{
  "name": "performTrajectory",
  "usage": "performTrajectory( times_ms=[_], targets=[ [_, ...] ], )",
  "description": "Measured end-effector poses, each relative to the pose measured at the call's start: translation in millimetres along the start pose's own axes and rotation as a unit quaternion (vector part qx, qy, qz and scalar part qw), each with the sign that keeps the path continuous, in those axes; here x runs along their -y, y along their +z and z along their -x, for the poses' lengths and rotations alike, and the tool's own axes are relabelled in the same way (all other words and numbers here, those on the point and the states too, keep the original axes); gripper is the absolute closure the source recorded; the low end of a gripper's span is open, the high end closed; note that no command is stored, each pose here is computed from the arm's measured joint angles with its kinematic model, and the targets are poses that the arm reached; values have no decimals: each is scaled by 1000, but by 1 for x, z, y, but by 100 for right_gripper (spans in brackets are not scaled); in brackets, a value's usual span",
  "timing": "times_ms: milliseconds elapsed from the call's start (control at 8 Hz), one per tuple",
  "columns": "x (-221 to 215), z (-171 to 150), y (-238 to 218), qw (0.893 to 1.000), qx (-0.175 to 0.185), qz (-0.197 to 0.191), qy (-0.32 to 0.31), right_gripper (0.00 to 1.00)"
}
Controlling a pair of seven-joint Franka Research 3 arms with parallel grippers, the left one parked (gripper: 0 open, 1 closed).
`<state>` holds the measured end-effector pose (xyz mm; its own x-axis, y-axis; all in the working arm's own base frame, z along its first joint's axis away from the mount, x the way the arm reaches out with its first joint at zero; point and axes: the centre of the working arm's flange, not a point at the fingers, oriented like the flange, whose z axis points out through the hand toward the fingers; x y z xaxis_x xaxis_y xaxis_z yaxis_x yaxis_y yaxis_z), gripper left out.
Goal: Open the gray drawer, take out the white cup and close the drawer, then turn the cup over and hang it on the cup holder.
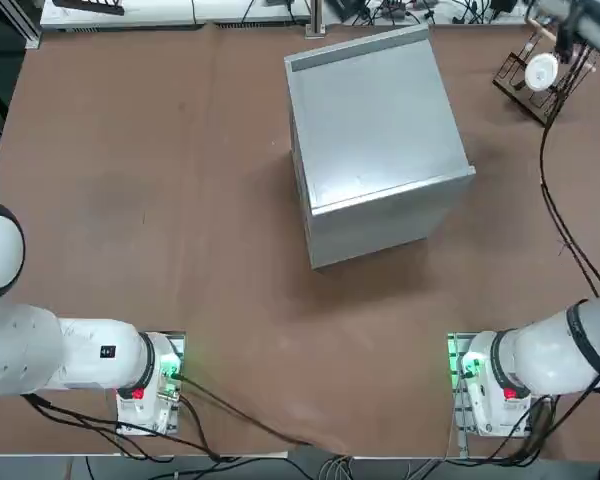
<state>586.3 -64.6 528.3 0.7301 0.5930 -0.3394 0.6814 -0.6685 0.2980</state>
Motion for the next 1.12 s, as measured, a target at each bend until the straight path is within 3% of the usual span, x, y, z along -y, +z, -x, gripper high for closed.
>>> performTrajectory(
  times_ms=[250,375,750,875,1125],
  targets=[
    [1,21,-26,992,-51,-62,96,0],
    [7,27,-41,980,-74,-94,160,0],
    [22,48,-84,924,-127,-183,310,0],
    [28,56,-97,914,-135,-199,327,0],
    [47,63,-117,909,-125,-211,337,0]
  ],
)
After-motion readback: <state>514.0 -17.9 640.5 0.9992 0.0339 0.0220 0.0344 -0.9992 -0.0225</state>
